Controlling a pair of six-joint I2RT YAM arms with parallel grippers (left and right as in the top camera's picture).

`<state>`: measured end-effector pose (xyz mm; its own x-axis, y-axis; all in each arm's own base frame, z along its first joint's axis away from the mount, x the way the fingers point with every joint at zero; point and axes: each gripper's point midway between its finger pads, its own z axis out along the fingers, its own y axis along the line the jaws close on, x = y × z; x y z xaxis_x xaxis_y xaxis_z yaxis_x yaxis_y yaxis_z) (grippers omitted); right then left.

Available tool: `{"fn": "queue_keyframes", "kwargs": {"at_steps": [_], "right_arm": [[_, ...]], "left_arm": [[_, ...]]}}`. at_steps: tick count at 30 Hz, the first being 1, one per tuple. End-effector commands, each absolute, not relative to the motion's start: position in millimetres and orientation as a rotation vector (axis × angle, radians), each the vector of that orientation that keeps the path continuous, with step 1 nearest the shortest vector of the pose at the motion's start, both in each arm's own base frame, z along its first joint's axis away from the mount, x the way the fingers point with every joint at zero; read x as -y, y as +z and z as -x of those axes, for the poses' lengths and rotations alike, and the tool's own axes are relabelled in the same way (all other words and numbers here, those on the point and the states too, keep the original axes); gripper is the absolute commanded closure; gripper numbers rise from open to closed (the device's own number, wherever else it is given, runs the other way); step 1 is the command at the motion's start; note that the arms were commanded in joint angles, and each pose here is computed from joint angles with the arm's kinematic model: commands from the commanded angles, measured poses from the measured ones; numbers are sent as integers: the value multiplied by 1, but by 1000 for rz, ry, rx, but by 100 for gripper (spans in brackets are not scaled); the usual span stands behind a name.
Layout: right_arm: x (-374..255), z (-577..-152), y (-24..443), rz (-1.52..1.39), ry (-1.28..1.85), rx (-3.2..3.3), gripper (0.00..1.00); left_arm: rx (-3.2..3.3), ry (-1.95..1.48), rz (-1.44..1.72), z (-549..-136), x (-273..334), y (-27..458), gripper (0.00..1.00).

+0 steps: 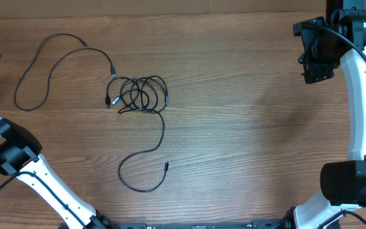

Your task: Untangle cables

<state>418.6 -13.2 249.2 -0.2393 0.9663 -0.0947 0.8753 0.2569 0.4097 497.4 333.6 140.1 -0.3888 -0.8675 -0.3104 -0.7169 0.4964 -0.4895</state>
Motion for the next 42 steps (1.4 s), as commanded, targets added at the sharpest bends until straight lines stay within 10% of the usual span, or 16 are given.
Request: {"fn": "queue_keyframes", "kwargs": {"at_steps": [1, 7, 20, 39, 42], "right_arm": [[16, -415, 262, -1671, 396, -2176, 0], [16, -415, 262, -1671, 397, -2176, 0], [16, -415, 262, -1671, 396, -2176, 0], [16, -415, 262, -1671, 396, -2176, 0], [16, -415, 262, -1671, 396, -2176, 0]], "left_arm": [[-2348, -241, 1224, -488, -323, 127, 33], [-2437, -11, 1475, -450, -329, 83, 13], [-2477, -41, 1920, -400, -293, 6, 20], [-2636, 146, 1935, -376, -288, -60, 96], [-2685, 184, 1882, -373, -291, -71, 96]]}}
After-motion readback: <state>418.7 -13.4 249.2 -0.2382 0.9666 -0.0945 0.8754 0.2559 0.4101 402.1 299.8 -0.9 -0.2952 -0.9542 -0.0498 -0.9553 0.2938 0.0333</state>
